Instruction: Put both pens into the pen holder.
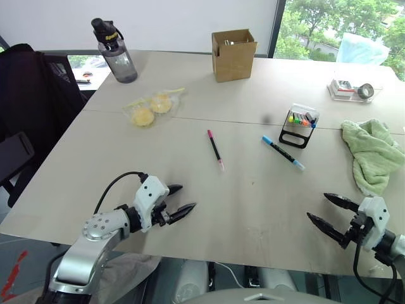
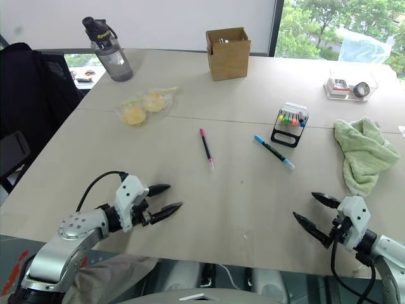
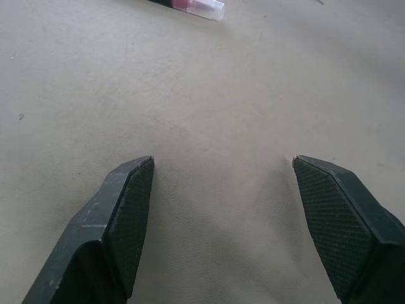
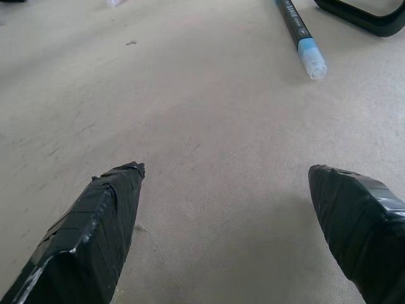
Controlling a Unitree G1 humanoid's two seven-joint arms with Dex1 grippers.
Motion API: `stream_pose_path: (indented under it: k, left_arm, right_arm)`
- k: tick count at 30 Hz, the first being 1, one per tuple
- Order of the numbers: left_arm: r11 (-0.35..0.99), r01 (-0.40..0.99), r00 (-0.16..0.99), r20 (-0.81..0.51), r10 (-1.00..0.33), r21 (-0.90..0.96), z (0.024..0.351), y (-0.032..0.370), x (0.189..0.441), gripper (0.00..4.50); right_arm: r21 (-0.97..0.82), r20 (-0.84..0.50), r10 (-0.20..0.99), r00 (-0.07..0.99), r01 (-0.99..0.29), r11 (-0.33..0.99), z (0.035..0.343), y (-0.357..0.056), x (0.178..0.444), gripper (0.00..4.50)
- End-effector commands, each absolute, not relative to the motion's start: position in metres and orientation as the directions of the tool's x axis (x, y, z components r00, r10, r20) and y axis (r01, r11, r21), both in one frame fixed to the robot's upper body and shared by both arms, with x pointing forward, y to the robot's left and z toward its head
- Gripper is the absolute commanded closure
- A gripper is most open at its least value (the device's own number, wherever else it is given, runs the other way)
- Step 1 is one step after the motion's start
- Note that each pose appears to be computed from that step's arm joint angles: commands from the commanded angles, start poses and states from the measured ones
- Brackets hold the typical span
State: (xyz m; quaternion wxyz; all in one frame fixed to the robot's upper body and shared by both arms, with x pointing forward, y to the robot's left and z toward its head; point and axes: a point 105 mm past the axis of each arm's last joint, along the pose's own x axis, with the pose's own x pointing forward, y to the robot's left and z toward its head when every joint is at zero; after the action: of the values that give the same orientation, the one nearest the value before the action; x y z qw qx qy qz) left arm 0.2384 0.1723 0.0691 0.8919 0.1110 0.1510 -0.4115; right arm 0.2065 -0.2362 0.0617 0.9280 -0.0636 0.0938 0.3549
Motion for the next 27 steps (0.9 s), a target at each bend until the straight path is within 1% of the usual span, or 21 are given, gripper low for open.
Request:
stream_pose_path:
  k: [1, 21, 24, 27]
  left_arm:
    - [0.618, 0.785, 0.591, -0.357, -0.723, 0.047, 0.069, 0.170, 0.233, 0.92]
    - [0.624, 0.781, 0.596, -0.344, -0.725, 0.039, 0.073, 0.174, 0.231, 0.92]
    - [0.623, 0.781, 0.599, -0.334, -0.728, 0.044, 0.076, 0.175, 0.232, 0.92]
    - [0.619, 0.784, 0.599, -0.318, -0.735, 0.045, 0.082, 0.176, 0.234, 0.92]
  right_arm:
    - [-0.084, -0.204, 0.651, 0.731, -0.676, 0.732, 0.069, -0.238, 0.207, 0.07]
    - [-0.077, -0.202, 0.655, 0.728, -0.679, 0.730, 0.064, -0.237, 0.213, 0.07]
    - [-0.109, -0.231, 0.654, 0.721, -0.687, 0.719, 0.065, -0.238, 0.218, 0.07]
    - [-0.134, -0.214, 0.654, 0.725, -0.685, 0.716, 0.075, -0.234, 0.231, 0.07]
